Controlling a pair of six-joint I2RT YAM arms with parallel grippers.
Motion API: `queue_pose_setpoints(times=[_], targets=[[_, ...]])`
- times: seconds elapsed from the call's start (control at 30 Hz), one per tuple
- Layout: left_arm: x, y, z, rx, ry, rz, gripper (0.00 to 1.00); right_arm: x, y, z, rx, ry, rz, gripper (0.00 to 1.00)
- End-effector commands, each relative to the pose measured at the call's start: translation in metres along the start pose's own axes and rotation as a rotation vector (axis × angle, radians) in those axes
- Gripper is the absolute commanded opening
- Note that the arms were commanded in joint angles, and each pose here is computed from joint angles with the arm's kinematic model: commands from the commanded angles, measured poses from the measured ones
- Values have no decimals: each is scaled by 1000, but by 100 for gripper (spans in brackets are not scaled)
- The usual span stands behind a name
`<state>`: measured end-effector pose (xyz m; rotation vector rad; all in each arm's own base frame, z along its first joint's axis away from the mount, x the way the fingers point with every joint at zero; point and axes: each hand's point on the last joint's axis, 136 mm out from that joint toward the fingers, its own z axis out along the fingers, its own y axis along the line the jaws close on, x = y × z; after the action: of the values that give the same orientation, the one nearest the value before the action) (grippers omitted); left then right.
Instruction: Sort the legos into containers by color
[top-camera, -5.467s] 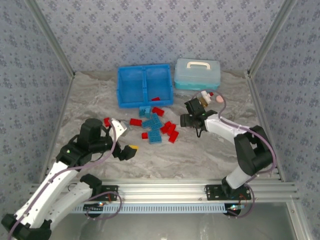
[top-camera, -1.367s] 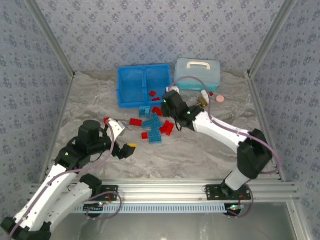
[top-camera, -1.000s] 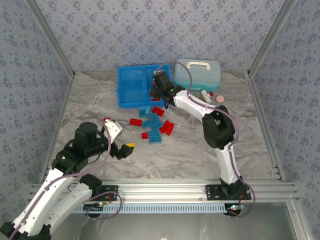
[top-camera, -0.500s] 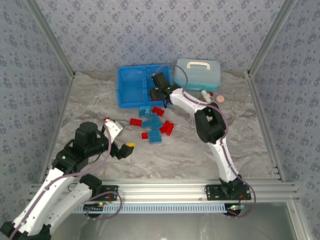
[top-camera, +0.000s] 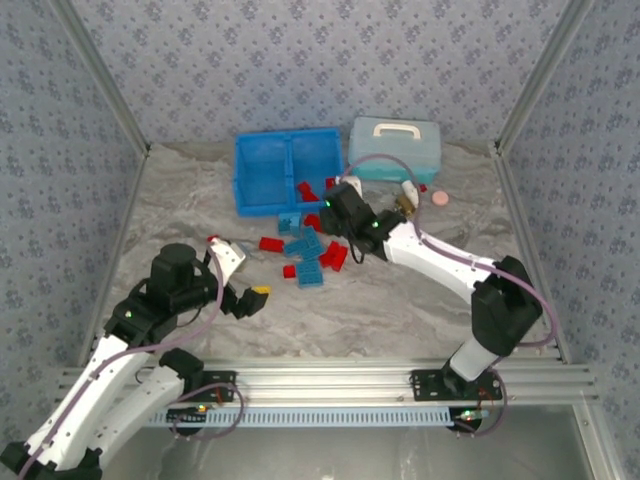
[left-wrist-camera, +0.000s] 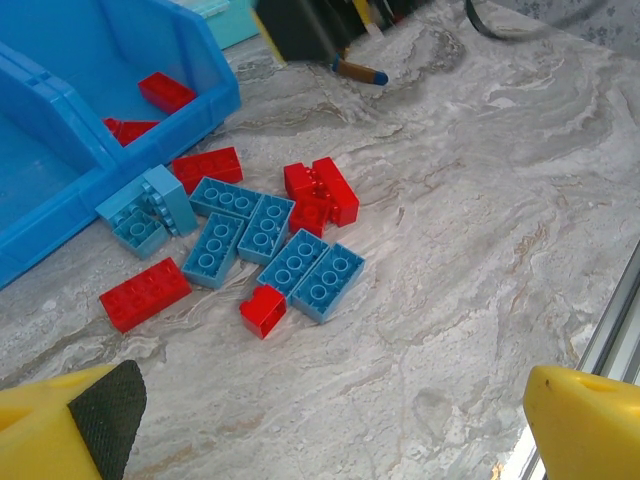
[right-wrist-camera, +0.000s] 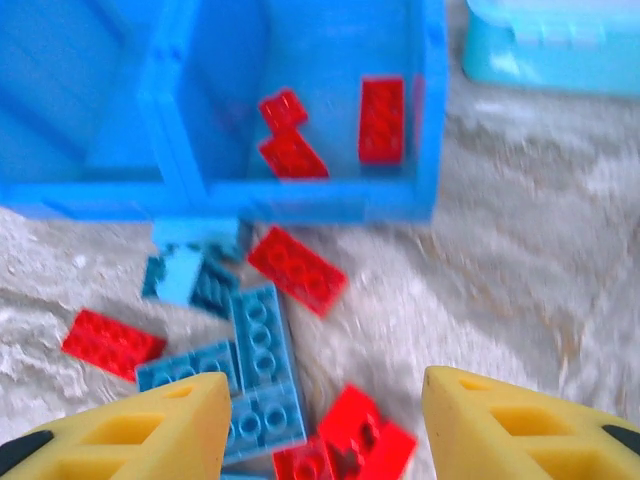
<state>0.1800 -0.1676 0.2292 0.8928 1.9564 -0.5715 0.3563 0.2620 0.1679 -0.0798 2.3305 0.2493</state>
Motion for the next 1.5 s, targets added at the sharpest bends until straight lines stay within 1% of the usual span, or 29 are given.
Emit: queue_pose_setpoints(times=[0.0, 0.13, 0.2, 0.33, 0.5, 0.57, 0.63, 0.8, 0.87, 0.9, 0.97, 1.1, 1.17, 1.3, 1.37, 1.47], targets=[[-3, -1, 1, 12, -13, -7, 99, 57, -20, 16, 90, 91, 90, 59], [-2, -1, 1, 14, -6, -11, 99, 86, -18, 32, 92, 161, 111, 65], [-3, -1, 1, 13, -9, -11, 99, 92, -17, 41, 78, 179, 140, 65], [-3, -1, 1, 13, -12, -11, 99, 99, -15, 55, 62, 201, 170, 59], [-3, -1, 1, 13, -11, -9, 99, 112, -20, 69, 91, 237, 167, 53], [-3, -1, 1, 12, -12, -9, 99, 117, -22, 74, 91, 246, 179, 49], [-2, -1, 1, 13, -10, -11, 99, 121, -22, 76, 93, 254, 186, 46], [-3, -1, 1, 12, -11, -11, 99, 122, -27, 73, 107, 244, 192, 32], [-3, -1, 1, 13, -11, -10, 99, 119, -31, 68, 116, 234, 188, 30], [-3, -1, 1, 12, -11, -10, 99, 116, -32, 66, 120, 222, 184, 29], [-3, -1, 1, 12, -12, -10, 99, 104, -34, 57, 122, 193, 165, 22], [-3, -1, 1, 12, -12, -10, 99, 62, -26, 30, 103, 101, 111, 22], [-3, -1, 0, 12, -13, -8, 99, 37, -14, 14, 68, 43, 81, 23], [-5, 0, -1, 2, -19, -5, 99, -11, 20, -4, -22, -52, 11, 23], [-5, 0, -3, -3, -27, -3, 99, -29, 33, -2, -48, -82, -27, 23], [-7, 1, -6, -12, -47, 1, 99, -55, 49, 15, -95, -105, -53, 23]])
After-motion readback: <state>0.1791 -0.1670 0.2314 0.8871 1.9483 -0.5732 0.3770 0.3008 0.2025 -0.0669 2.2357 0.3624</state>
